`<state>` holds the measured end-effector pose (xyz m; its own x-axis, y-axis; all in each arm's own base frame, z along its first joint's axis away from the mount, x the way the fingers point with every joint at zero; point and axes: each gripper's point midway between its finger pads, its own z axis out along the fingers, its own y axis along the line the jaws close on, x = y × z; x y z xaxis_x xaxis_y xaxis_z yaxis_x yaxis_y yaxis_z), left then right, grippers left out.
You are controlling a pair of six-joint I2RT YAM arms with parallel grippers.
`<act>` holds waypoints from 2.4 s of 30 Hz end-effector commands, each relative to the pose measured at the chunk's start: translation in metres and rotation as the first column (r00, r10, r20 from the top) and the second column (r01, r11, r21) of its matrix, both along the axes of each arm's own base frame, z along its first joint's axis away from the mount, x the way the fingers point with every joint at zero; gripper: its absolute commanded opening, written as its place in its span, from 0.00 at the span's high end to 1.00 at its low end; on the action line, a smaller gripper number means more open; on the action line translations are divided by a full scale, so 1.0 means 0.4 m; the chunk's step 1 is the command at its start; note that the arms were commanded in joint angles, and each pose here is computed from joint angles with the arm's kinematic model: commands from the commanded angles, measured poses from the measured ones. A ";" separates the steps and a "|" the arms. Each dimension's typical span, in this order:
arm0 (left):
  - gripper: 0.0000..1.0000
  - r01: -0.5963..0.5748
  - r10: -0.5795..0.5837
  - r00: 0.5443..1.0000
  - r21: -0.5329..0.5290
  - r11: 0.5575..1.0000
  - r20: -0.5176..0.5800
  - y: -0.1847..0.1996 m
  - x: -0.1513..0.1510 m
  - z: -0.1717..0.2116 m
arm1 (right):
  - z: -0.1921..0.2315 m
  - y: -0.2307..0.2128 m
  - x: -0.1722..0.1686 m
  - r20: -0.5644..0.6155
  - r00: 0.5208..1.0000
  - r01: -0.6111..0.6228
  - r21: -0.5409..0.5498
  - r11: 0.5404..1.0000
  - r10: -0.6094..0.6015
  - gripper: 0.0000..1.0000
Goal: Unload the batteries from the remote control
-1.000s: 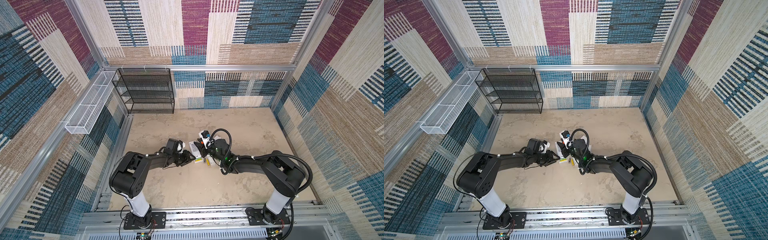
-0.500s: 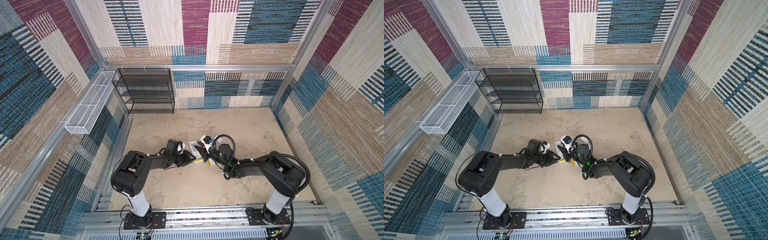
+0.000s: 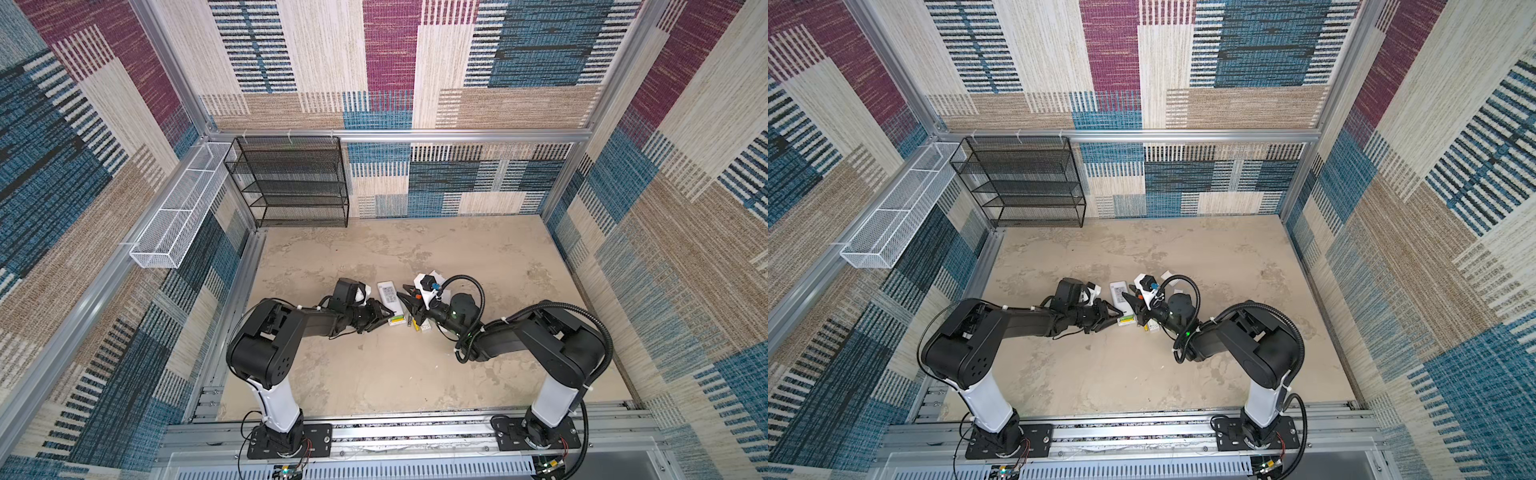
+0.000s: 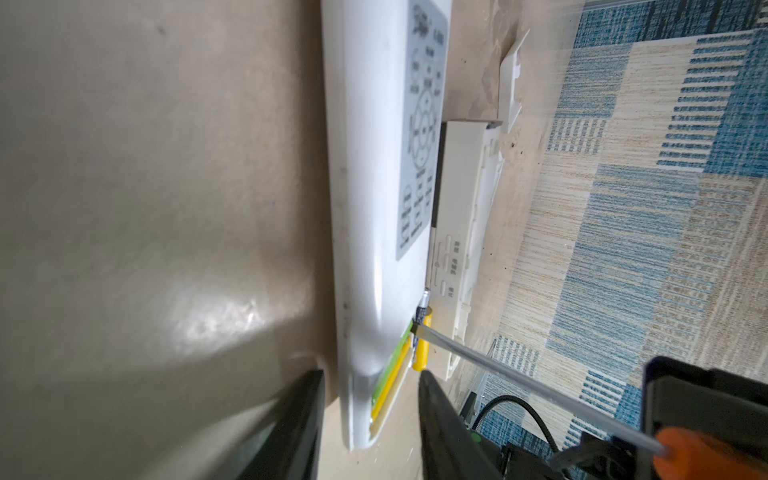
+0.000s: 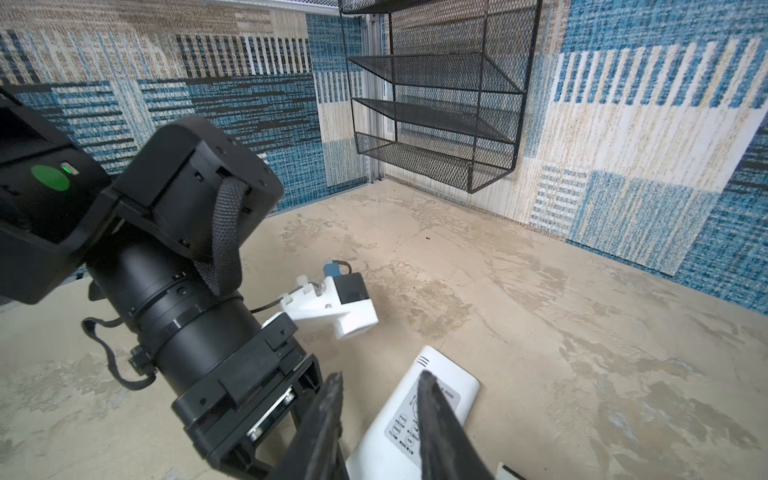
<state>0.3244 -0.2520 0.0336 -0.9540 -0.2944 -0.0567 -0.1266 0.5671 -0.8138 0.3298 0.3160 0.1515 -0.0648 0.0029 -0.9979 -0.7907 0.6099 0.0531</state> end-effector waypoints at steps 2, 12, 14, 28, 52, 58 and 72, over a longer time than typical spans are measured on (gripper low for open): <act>0.64 -0.043 0.045 0.997 0.027 0.999 -0.064 0.013 -0.005 -0.043 | -0.075 -0.012 -0.020 -0.130 0.991 -0.031 0.004 1.000 0.032 1.00; 0.72 -0.118 0.127 0.984 0.075 0.990 -0.125 0.050 -0.036 -0.103 | -0.055 -0.074 -0.008 -0.177 0.984 0.043 0.206 0.978 -0.006 1.00; 0.72 -0.127 0.135 0.983 0.072 0.989 -0.125 0.052 -0.038 -0.106 | -0.044 -0.082 -0.009 -0.183 0.983 0.049 0.252 0.966 -0.002 1.00; 0.59 -0.138 0.148 0.980 0.076 0.987 -0.133 0.057 -0.040 -0.106 | -0.069 -0.081 0.012 -0.247 0.969 0.068 0.256 0.964 -0.003 1.00; 0.72 -0.152 0.158 0.982 0.065 0.986 -0.107 0.087 0.071 -0.065 | -0.143 -0.061 0.033 -0.250 0.966 0.071 0.032 0.997 -0.061 1.00; 0.92 -0.174 0.175 0.978 0.017 0.985 -0.111 0.094 0.073 -0.078 | -0.137 -0.071 0.032 -0.279 0.959 0.087 0.090 0.992 -0.059 1.00; 1.00 -0.155 0.148 0.987 -0.109 0.982 -0.065 0.076 0.064 -0.056 | -0.042 -0.099 0.045 -0.349 0.937 0.110 0.383 0.917 0.033 1.00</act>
<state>0.3582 -0.2273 0.0275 -0.9111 -0.4106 -0.0355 -0.1616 0.4353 -0.8857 0.3526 0.2732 0.1081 -0.4074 0.3217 -0.8547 -0.6190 0.5909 0.5174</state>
